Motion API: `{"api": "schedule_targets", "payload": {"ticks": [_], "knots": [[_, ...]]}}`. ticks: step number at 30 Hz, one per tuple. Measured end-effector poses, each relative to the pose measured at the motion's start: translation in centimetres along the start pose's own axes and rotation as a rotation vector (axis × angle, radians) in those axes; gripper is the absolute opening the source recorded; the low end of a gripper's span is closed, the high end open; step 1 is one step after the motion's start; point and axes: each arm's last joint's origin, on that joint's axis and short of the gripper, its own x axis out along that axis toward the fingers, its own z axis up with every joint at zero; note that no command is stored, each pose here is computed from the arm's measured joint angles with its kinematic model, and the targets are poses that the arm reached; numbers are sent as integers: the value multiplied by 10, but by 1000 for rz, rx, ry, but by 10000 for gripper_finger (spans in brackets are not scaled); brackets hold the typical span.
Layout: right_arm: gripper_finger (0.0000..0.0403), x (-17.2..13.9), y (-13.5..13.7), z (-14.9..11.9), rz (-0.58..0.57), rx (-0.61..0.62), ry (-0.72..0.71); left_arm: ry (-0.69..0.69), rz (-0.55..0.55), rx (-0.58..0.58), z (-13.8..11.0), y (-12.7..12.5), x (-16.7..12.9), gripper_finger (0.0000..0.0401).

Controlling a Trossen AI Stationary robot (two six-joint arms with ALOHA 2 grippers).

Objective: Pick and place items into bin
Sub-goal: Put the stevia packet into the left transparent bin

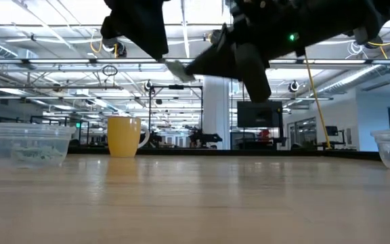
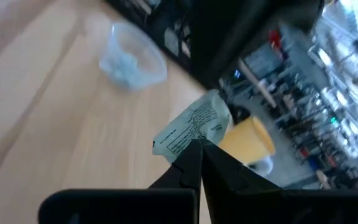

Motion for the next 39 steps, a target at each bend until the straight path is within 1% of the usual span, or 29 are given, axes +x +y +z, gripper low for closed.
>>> {"api": "schedule_targets", "payload": {"ticks": [2, 5, 8, 13, 17, 19, 22, 27, 30, 34, 39], "knots": [[0, -1, -1, 4, -15, 5, -33, -3, 7, -10, 4, 3, 2, 88], [0, -2, -2, 6, -22, 14, -46, -3, 12, -16, 7, 7, 3, 88], [0, -2, -1, 5, -16, 10, -41, -3, 13, 2, 8, 8, 4, 88], [0, -3, 2, 2, 4, 4, -12, 21, -10, -14, 8, 8, 4, 88], [0, -2, 2, 2, 3, 39, -5, 25, -22, 13, 3, 3, 2, 88], [0, -2, 1, 2, -8, 43, -6, 31, -25, 7, 2, 2, 1, 88], [0, -2, -2, 3, -53, 11, 5, 37, -29, -3, 3, 3, 2, 88], [0, -3, 1, 3, -44, 0, 12, 26, 4, 64, 11, 12, 5, 88], [0, -5, 3, 3, -35, -12, 13, 38, -1, 72, 15, 17, 7, 88], [0, -8, 5, 5, -34, -32, 9, 66, -28, 120, 19, 21, 9, 88], [0, -10, 7, 2, -82, -17, 73, 91, -54, 160, 27, 31, 13, 89]]}}
